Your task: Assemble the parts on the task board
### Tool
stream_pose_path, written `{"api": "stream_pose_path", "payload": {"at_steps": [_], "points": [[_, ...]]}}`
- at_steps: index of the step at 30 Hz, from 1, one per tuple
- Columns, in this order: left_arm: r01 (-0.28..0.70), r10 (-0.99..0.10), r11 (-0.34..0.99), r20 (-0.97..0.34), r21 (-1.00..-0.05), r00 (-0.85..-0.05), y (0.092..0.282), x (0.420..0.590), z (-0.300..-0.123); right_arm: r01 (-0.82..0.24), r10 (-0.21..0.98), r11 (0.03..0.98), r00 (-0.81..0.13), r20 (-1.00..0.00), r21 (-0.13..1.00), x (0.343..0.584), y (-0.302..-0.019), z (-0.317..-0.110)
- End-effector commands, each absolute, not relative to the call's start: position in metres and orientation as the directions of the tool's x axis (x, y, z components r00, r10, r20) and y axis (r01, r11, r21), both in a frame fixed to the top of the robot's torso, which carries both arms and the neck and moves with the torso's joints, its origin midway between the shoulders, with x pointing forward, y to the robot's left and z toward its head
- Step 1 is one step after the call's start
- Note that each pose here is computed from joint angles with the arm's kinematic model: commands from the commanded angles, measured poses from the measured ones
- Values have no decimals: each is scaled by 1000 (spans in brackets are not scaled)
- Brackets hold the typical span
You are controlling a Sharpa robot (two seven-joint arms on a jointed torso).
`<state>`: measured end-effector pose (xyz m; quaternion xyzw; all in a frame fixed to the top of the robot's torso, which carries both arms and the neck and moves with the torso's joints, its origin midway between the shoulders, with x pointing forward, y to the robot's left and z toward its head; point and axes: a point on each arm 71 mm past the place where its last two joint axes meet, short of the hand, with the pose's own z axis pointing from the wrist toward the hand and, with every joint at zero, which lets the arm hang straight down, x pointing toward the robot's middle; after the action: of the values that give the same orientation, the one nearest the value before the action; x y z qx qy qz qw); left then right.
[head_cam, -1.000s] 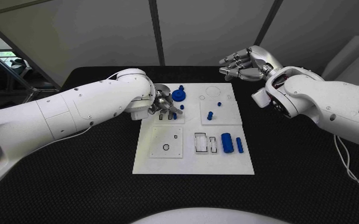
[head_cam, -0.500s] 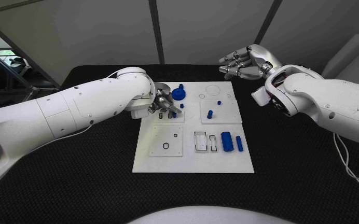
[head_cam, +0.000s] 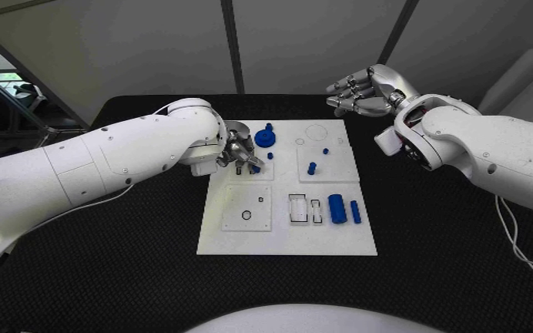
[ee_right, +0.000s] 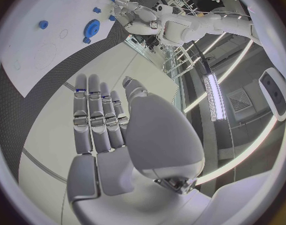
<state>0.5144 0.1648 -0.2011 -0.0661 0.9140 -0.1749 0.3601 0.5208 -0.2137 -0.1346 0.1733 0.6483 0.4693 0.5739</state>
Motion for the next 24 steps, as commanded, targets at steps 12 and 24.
{"api": "stream_pose_path", "payload": {"at_steps": [12,24], "points": [[-87,-420,864,-615,-495,-667,180,509,-193,-316,759,509,-275,-591,801,522,-217,-134],[-62,-404,880,-674,-470,-618,180,503,-190,-325,748,519,-273,-604,790,523,-216,-134]]}}
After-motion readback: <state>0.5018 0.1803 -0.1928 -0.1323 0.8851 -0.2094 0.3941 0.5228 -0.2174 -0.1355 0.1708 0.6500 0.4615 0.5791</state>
